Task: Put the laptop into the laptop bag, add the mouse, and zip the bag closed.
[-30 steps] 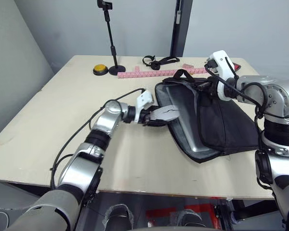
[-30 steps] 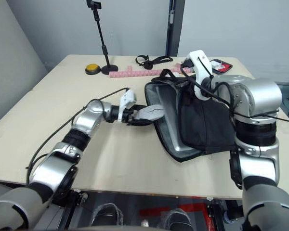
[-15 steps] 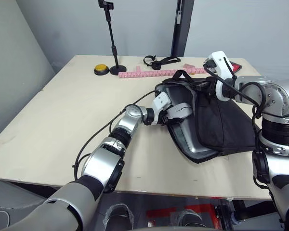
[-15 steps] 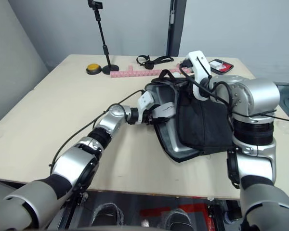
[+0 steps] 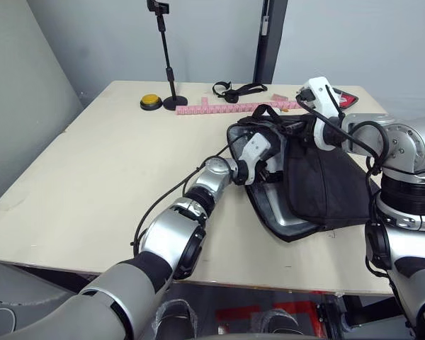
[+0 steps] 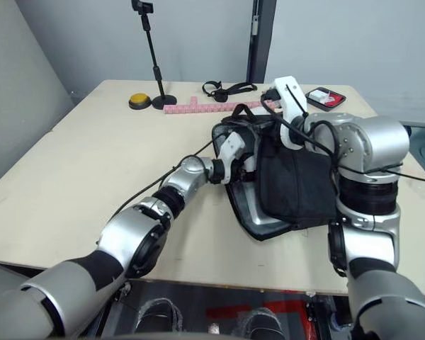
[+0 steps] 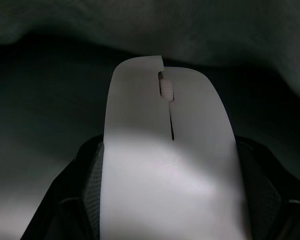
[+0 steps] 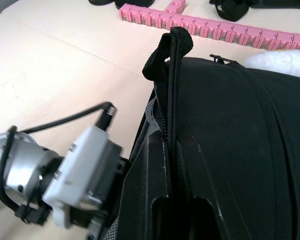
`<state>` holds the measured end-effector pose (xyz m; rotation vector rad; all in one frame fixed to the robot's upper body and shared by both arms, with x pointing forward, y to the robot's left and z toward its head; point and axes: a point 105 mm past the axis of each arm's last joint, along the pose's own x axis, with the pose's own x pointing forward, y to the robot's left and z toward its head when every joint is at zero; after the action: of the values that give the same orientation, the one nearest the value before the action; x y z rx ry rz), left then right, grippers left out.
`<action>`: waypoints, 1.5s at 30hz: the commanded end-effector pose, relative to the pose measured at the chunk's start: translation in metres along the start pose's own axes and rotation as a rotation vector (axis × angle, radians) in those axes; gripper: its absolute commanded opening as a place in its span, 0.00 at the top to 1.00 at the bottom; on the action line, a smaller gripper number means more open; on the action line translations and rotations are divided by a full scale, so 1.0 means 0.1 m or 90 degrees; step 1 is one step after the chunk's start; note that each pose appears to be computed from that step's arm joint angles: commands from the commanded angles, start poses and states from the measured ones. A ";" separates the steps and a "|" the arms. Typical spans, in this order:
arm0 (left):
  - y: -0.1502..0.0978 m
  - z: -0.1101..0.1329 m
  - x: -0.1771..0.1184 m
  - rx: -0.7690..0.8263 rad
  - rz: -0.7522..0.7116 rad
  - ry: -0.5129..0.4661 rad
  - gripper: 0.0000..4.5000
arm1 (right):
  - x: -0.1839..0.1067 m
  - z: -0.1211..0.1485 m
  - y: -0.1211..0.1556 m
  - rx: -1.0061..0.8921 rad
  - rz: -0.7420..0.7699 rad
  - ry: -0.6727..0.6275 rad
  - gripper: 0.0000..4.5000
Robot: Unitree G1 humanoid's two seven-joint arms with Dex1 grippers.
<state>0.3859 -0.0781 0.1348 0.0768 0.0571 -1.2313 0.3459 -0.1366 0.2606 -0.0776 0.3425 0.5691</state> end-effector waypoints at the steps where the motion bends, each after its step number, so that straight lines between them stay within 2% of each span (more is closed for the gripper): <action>1: -0.03 0.10 0.10 0.014 0.015 -0.003 0.36 | -0.16 0.32 0.12 -0.041 0.010 -0.084 1.00; 4: -0.02 0.07 0.11 0.007 0.030 0.002 0.36 | -0.17 0.33 0.11 -0.042 0.006 -0.085 1.00; 6: 0.00 0.04 0.10 -0.011 0.039 0.003 0.13 | -0.17 0.33 0.11 -0.042 0.005 -0.086 1.00; 8: -0.03 0.02 0.10 -0.026 0.026 0.002 0.01 | -0.17 0.34 0.11 -0.041 0.003 -0.087 1.00; 15: -0.04 0.10 0.06 -0.037 0.000 -0.044 0.01 | -0.16 0.31 0.11 -0.043 0.005 -0.086 1.00; 18: 0.03 0.15 -0.04 -0.045 -0.009 -0.066 0.01 | -0.16 0.29 0.09 -0.041 0.003 -0.084 1.00; 23: 0.26 0.25 -0.51 -0.032 -0.038 -0.103 0.01 | -0.14 0.21 0.04 -0.039 0.002 -0.071 1.00; 26: 0.31 0.23 -0.85 -0.012 -0.070 -0.084 0.01 | -0.12 0.16 0.00 -0.033 0.006 -0.063 1.00; 28: 0.29 0.22 -0.96 -0.004 -0.082 -0.074 0.01 | -0.12 0.13 -0.01 -0.033 0.008 -0.061 1.00; 32: 0.33 0.16 -1.62 0.044 -0.084 -0.002 0.01 | -0.06 0.00 -0.04 -0.060 0.033 -0.038 1.00; 35: 0.31 0.23 -1.84 0.034 -0.083 0.009 0.01 | -0.05 -0.04 -0.05 -0.100 0.047 -0.033 1.00; 39: 0.14 0.23 -2.25 -0.023 -0.135 0.085 0.01 | -0.02 -0.06 -0.06 -0.158 0.062 -0.034 1.00; 45: 0.21 0.53 -2.54 -0.055 -0.081 0.040 0.01 | -0.20 -0.01 0.06 -0.211 0.164 -0.055 1.00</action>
<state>0.3246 0.1599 0.1907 0.0386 0.2325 -1.3471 0.3381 -0.1470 0.2444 -0.3052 0.2735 0.8027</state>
